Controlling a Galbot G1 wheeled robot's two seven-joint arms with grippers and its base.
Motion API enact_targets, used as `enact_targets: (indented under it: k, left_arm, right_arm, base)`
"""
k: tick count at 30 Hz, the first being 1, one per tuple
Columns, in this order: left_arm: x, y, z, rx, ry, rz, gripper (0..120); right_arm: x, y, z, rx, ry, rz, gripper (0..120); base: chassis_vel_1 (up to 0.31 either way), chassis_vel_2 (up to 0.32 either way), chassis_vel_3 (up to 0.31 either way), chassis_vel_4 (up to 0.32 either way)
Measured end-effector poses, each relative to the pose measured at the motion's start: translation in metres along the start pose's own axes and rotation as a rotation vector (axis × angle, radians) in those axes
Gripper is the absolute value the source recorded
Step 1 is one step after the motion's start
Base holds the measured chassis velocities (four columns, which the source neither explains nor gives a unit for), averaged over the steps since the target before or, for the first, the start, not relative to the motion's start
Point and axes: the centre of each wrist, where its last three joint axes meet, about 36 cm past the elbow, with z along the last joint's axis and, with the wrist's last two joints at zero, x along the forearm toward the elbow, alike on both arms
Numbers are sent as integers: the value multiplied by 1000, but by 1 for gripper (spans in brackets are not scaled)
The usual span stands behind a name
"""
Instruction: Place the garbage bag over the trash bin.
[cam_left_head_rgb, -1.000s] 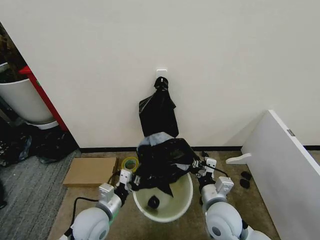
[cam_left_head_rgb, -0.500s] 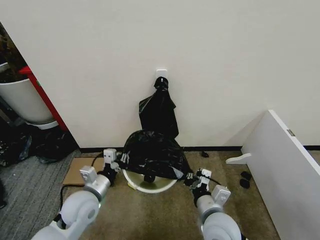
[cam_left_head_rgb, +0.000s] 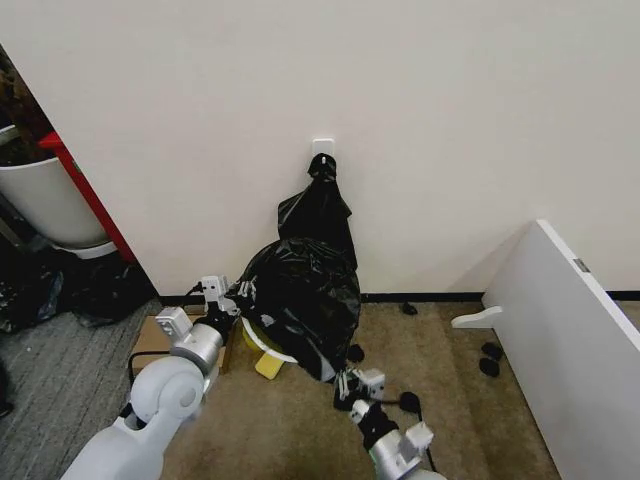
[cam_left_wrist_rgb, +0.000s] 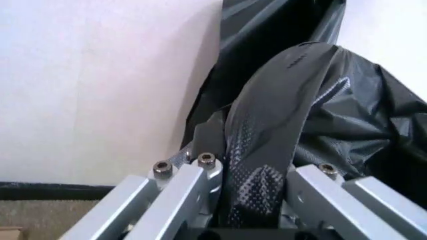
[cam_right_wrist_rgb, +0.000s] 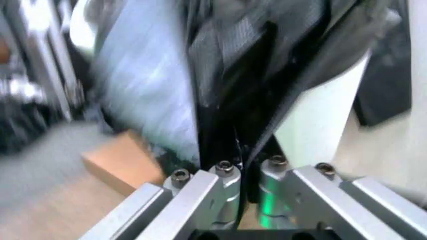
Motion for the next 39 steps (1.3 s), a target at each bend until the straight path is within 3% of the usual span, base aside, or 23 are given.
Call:
enact_targets:
  k: [1, 5, 8, 15, 19, 23, 25, 30, 39]
  left_arm:
    - [0, 0, 0, 0, 0, 0, 4]
    - [-3, 2, -1, -4, 0, -3, 4]
    - [-6, 4, -2, -7, -3, -6, 4]
    - [-14, 7, -3, -8, -11, -14, 4]
    - [-13, 8, -1, -7, -7, -22, 4]
    - [-11, 9, 3, -12, -1, -31, 4]
    - [-11, 8, 4, -13, 0, -32, 4]
    - [-9, 8, 5, -16, 5, -34, 4]
    - [-6, 8, 5, -20, 5, -40, 4]
  right_arm:
    - [0, 0, 0, 0, 0, 0, 1]
    - [0, -40, 16, 200, -67, -54, 20]
    - [3, -49, 12, 220, -96, -88, 26]
    - [22, -88, -21, 253, -213, -357, 55]
    - [22, -92, -42, 212, -261, -380, 67]
    - [15, -64, -67, 105, -286, -300, 85]
    - [13, -56, -70, 93, -277, -270, 86]
    - [9, -34, -69, 110, -210, -166, 66]
    - [14, -21, -60, 149, -151, -122, 36]
  base:
    - [0, 0, 0, 0]
    - [0, 0, 0, 0]
    - [0, 0, 0, 0]
    - [0, 0, 0, 0]
    - [0, 0, 0, 0]
    - [0, 0, 0, 0]
    - [0, 0, 0, 0]
    - [0, 0, 0, 0]
    - [0, 0, 0, 0]
